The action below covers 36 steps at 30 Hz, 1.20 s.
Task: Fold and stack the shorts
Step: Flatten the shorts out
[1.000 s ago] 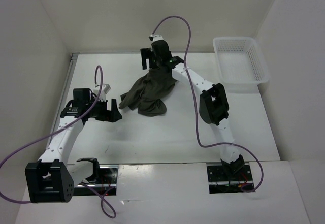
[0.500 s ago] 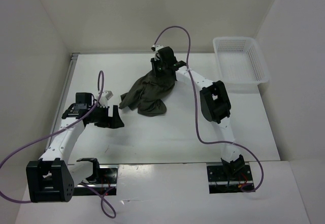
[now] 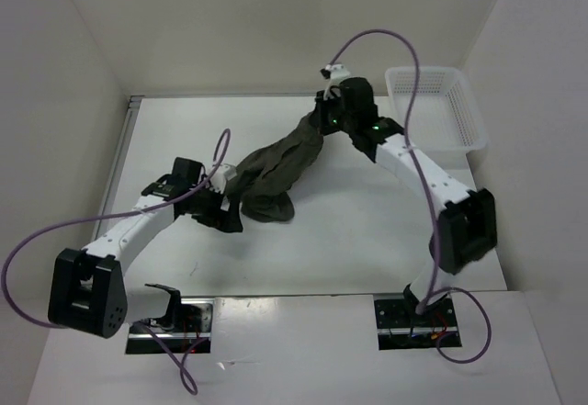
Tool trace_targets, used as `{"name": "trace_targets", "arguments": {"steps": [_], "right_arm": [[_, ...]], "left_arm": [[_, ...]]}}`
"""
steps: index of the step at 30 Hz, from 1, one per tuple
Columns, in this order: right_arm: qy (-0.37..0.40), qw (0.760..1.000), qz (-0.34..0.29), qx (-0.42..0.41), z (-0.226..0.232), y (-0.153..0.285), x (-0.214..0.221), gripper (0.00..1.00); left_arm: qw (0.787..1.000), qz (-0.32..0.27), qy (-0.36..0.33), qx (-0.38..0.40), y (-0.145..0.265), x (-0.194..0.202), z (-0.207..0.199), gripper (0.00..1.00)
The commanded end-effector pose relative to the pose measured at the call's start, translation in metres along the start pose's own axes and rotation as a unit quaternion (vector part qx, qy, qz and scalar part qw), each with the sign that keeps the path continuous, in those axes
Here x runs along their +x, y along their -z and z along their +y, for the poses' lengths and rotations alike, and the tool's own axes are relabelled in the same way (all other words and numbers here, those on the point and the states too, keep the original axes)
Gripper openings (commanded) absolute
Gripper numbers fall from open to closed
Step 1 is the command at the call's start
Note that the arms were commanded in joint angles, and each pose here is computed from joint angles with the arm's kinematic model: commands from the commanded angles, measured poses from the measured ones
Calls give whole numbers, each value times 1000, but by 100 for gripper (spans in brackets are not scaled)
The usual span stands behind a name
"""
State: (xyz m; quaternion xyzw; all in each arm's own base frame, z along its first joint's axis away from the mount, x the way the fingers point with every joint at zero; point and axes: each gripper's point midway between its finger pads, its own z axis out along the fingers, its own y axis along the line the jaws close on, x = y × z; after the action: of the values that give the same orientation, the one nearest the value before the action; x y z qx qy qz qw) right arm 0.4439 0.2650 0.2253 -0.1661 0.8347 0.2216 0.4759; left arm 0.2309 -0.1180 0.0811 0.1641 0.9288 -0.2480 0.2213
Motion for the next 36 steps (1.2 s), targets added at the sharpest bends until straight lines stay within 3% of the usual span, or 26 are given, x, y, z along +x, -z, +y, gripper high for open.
{"name": "trace_targets", "arguments": {"steps": [1,6,9,16,21,27,28,30,31,33,36], "right_arm": [[6,996,-83,19,-5,44,-41,0],[-65,993,-83,50,-39,74,-21,0],[-66,994,-83,41,-37,84,-8,0],[-79,992,-81,61,-52,97,9,0],[-90,988,-100,74,-69,112,0,0],[-93,988,-101,72,-73,115,4,0],[-92,988,-105,72,-73,115,1,0],[-92,987,-110,71,-75,116,-1,0],[-92,987,-110,71,-75,116,-1,0],[-95,986,-111,74,-81,118,-2,0],[-101,985,-121,67,-85,122,-10,0]], "left_arm": [[996,-43,-68,-30,-12,-46,-2,100],[990,-61,-118,-56,-36,-73,-10,100],[985,-75,-134,-83,-50,-85,-5,100],[988,-4,-148,-33,-76,-49,-29,100],[987,-4,-160,-10,-89,-48,-40,98],[986,-22,-166,-14,-99,-54,-36,65],[986,-21,-166,-10,-101,-53,-37,51],[985,-33,-169,-9,-106,-59,-37,36],[985,-34,-169,-9,-109,-60,-36,20],[983,-54,-175,-18,-110,-76,-36,4],[980,-77,-179,-40,-105,-98,-34,0]]}}
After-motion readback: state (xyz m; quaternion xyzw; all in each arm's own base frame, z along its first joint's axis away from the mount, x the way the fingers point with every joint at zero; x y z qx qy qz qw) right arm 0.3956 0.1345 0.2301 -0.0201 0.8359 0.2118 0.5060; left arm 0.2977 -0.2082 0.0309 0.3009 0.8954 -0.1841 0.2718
